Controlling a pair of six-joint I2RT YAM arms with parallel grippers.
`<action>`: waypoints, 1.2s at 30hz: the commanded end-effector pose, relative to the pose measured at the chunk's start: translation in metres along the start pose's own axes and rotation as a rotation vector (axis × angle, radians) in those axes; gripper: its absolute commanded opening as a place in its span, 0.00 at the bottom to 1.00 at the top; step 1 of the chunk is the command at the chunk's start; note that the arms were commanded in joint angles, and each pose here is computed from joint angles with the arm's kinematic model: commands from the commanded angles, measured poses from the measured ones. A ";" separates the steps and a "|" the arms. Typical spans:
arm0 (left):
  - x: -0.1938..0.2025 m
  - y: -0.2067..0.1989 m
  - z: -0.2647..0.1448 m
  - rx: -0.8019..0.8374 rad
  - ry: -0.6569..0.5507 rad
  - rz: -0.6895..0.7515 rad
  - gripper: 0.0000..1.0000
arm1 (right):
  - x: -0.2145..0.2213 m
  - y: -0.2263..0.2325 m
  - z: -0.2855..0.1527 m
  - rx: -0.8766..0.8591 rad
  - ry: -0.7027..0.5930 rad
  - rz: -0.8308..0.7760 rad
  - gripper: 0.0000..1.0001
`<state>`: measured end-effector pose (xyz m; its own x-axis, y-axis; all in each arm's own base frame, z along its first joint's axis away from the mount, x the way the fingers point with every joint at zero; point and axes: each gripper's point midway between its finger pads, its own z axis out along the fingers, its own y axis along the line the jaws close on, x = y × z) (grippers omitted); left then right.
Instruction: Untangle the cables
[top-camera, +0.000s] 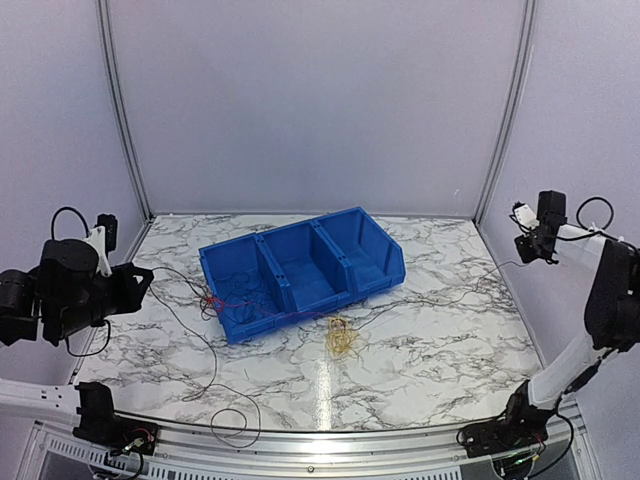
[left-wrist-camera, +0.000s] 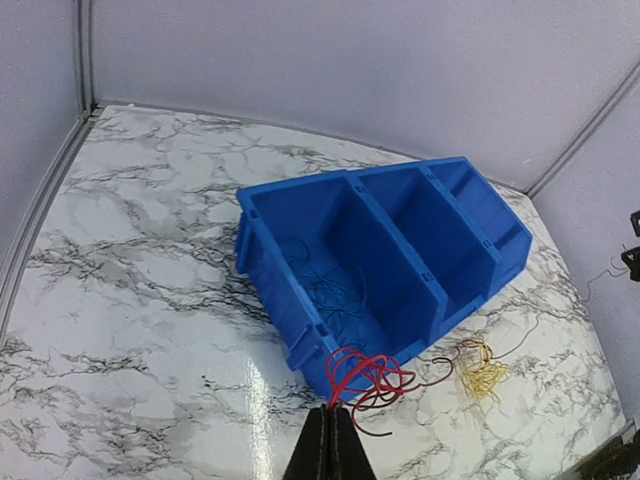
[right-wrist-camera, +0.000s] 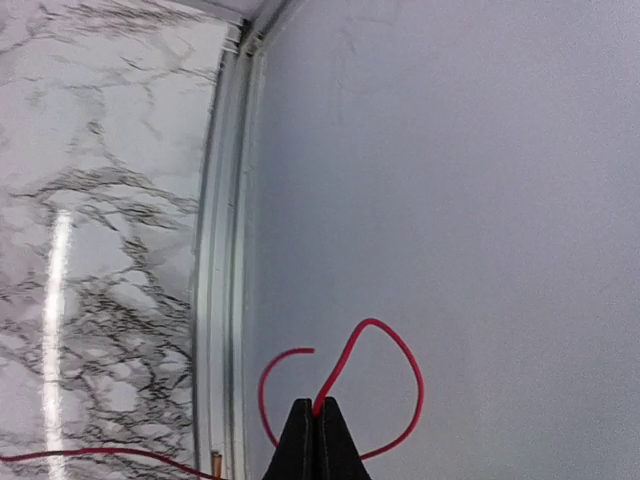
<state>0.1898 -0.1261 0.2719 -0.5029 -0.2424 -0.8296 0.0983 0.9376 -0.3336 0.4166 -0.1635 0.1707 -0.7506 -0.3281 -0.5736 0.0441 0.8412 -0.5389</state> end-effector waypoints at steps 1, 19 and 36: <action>0.016 -0.068 0.009 0.259 0.099 0.149 0.00 | -0.085 0.017 -0.093 -0.162 -0.279 -0.036 0.00; 0.049 -0.280 0.054 0.640 -0.008 0.506 0.72 | -0.187 0.129 -0.360 -0.916 -0.883 -0.229 0.00; 0.057 -0.384 0.193 0.696 -0.126 0.523 0.79 | -0.189 0.142 -0.458 -1.232 -1.023 -0.259 0.00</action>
<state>0.2794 -0.5257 0.2646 -0.1863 0.1474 -0.9714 0.7867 0.6146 -0.0576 0.2784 0.2056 0.4712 0.1028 -0.2701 -0.9573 -0.8752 0.4329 -0.2161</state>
